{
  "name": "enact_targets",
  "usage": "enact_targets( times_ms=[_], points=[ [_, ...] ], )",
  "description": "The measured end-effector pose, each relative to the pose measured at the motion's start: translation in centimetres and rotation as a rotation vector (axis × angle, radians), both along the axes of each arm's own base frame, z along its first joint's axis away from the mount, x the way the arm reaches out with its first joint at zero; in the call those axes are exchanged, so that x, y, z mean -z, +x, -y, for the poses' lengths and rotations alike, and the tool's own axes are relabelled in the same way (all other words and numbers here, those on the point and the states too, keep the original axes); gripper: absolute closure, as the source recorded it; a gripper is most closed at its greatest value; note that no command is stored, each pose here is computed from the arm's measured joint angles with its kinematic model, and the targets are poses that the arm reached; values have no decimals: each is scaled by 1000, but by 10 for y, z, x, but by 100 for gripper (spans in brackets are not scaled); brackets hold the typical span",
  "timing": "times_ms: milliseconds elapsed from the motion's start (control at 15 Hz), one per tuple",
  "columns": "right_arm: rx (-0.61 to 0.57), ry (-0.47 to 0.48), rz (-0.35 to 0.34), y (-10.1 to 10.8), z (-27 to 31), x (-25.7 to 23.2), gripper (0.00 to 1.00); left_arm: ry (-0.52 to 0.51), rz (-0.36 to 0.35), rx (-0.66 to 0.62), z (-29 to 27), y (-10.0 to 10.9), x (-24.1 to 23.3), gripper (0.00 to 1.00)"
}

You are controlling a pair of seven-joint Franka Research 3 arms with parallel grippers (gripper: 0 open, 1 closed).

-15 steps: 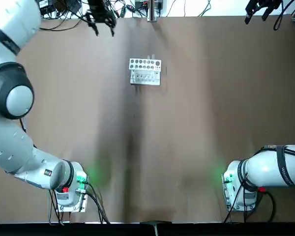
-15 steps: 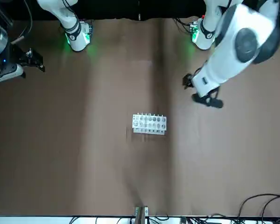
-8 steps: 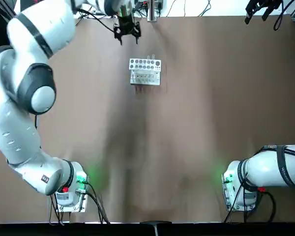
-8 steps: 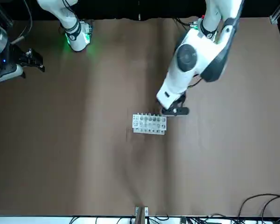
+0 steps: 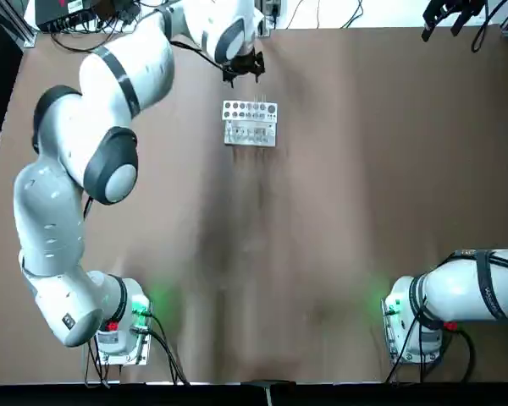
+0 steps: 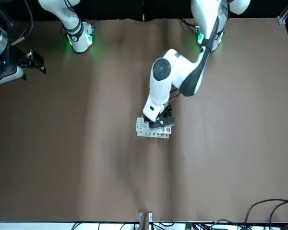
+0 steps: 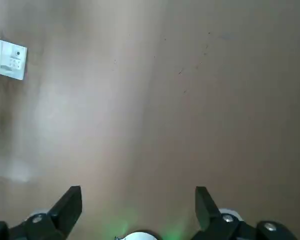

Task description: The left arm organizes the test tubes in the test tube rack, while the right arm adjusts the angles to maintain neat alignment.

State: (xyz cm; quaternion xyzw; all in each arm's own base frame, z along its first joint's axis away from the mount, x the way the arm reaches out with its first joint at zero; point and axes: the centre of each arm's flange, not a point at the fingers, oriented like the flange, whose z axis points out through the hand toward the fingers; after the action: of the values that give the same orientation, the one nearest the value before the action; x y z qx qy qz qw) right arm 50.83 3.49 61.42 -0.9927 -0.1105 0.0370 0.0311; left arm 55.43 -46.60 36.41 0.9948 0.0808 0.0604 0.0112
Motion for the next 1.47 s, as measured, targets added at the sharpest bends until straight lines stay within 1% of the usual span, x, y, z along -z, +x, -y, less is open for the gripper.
enact_targets(
  times_ms=[200, 467, 533, 600, 667, 733, 867, 1067, 1200, 1467],
  points=[
    [0, 0, 0, 0, 0, 0, 0, 11, -9, 13, 14, -9, 20, 1],
    [0, 0, 0, 0, 0, 0, 0, 23, -21, 20, 19, -12, 33, 3],
    [0, 0, 0, 0, 0, 0, 0, 25, -22, 21, 19, -13, 34, 9],
    [0, 0, 0, 0, 0, 0, 0, 27, -25, 21, 20, -13, 37, 9],
    [0, 0, 0, 0, 0, 0, 0, 30, -28, 22, 20, -13, 40, 13],
    [0, 0, 0, 0, 0, 0, 0, 35, -32, 23, 20, -14, 44, 20],
    [0, 0, 0, 0, 0, 0, 0, 43, -40, 23, 20, -14, 53, 23],
    [0, 0, 0, 0, 0, 0, 0, 52, -48, 26, 22, -15, 62, 24],
    [0, 0, 0, 0, 0, 0, 0, 53, -50, 28, 23, -17, 63, 29],
    [0, 0, 0, 0, 0, 0, 0, 54, -50, 29, 23, -17, 63, 31]
  ],
)
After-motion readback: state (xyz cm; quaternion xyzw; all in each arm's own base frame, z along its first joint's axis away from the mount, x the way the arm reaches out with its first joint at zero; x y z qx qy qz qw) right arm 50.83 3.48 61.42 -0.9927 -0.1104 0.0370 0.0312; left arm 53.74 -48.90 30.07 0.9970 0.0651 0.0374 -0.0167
